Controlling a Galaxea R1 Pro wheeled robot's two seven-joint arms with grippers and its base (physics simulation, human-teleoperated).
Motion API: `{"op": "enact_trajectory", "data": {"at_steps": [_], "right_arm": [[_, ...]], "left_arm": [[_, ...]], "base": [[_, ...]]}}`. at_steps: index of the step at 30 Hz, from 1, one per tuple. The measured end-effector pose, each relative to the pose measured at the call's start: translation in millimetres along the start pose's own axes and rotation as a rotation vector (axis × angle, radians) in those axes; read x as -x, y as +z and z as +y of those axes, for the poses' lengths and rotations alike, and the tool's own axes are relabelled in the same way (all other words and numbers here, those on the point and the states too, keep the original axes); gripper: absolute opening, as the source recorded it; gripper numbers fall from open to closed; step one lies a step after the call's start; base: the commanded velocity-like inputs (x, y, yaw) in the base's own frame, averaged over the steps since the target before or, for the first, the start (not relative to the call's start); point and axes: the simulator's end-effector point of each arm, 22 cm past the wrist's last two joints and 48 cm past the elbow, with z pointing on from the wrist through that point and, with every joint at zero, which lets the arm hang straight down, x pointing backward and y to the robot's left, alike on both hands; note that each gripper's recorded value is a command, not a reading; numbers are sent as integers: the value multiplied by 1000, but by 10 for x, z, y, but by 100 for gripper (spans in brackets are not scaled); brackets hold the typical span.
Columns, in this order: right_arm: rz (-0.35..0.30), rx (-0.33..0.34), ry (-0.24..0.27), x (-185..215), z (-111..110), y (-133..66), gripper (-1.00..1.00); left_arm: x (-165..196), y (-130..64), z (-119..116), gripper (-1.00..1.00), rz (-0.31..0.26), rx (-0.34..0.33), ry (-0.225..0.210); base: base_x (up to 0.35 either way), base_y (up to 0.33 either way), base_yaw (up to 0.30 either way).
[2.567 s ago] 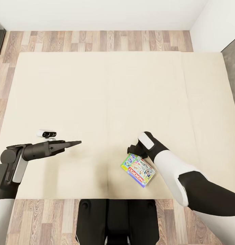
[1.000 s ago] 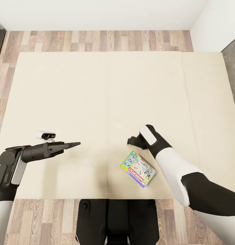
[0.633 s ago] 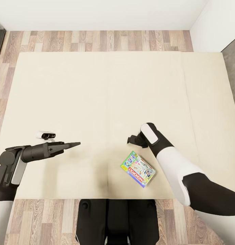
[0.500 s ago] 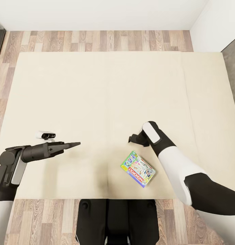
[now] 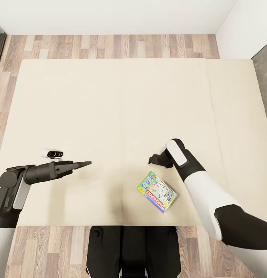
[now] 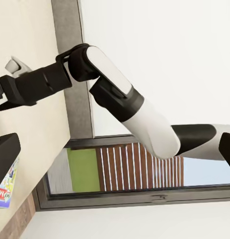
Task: Put all the toys in the child's room - the three board games (two on the bed and one on the table), the two jigsaw puzzles on the table, and the tennis ball on the table - inside the toy box on the table in the child's room.
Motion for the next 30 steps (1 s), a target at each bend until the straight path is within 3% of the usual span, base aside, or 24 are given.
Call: {"op": "enact_trajectory", "data": {"at_steps": [9, 19, 30], "right_arm": [[-1, -22, 13, -17, -194, 32, 100], [23, -63, 36, -152, -556, 145, 100], [40, 3, 43, -267, -556, 232, 100]], "left_arm": [[1, -3, 3, 100, 0, 2, 0], [-2, -1, 3, 100, 1, 2, 0], [0, -3, 3, 100, 0, 2, 0]], "base": [[0, 0, 0], [0, 0, 0], [0, 0, 0]]}}
